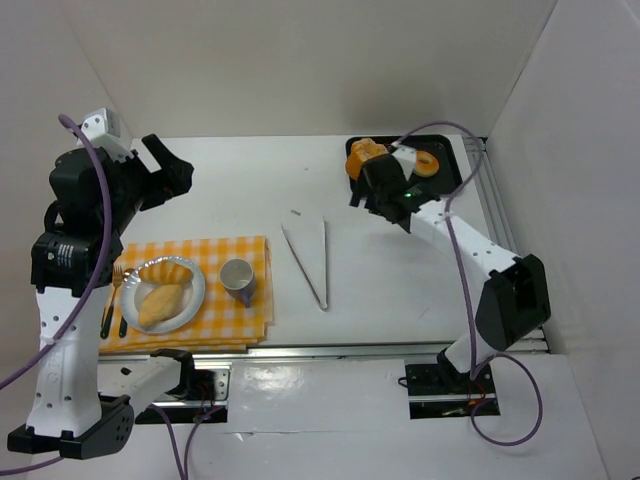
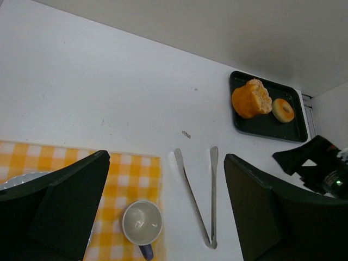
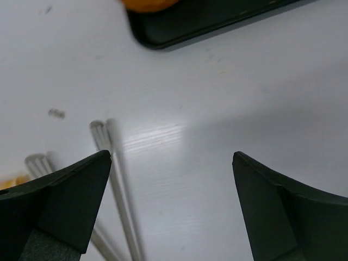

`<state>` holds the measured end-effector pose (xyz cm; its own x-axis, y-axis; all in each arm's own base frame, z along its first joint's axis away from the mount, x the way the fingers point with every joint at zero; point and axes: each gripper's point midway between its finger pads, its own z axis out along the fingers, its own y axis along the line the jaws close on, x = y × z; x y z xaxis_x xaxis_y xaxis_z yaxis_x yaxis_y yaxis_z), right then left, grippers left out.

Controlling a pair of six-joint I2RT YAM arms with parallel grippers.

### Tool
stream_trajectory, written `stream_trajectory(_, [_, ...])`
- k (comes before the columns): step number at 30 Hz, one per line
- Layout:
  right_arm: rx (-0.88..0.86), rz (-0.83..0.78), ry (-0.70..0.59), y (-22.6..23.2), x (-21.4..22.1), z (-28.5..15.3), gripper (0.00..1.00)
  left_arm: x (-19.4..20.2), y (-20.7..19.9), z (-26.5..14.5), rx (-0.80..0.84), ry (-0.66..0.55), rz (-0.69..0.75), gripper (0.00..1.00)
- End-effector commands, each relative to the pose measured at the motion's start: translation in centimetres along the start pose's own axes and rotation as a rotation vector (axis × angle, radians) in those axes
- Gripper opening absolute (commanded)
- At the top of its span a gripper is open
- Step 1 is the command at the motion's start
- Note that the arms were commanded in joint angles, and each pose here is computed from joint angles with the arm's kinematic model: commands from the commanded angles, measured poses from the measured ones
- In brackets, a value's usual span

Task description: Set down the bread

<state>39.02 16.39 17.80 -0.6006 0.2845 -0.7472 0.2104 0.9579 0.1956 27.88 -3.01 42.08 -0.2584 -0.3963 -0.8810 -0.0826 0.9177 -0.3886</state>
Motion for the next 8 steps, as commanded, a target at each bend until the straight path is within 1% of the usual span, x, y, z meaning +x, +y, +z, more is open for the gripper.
stream_trajectory(1, [0.207, 0.031, -0.020, -7.0, -0.2, -0.7, 1.00, -1.3, -0.6, -0.5, 0.032, -0.056, -0.009, 1.00])
stream_trajectory(5, [0.230, 0.064, 0.008, -9.7, 1.1, -0.5, 1.00, -1.1, -0.7, -0.1, 0.037, -0.043, -0.009, 1.00])
stream_trajectory(6, [0.247, 0.051, 0.032, -10.5, 2.7, 0.0, 1.00, -0.9, -0.9, 0.1, 0.046, -0.039, -0.008, 1.00])
stream_trajectory(8, [0.245, 0.064, 0.062, -11.6, 3.6, 0.3, 1.00, -0.9, -0.9, 0.1, 0.046, -0.039, -0.008, 1.00])
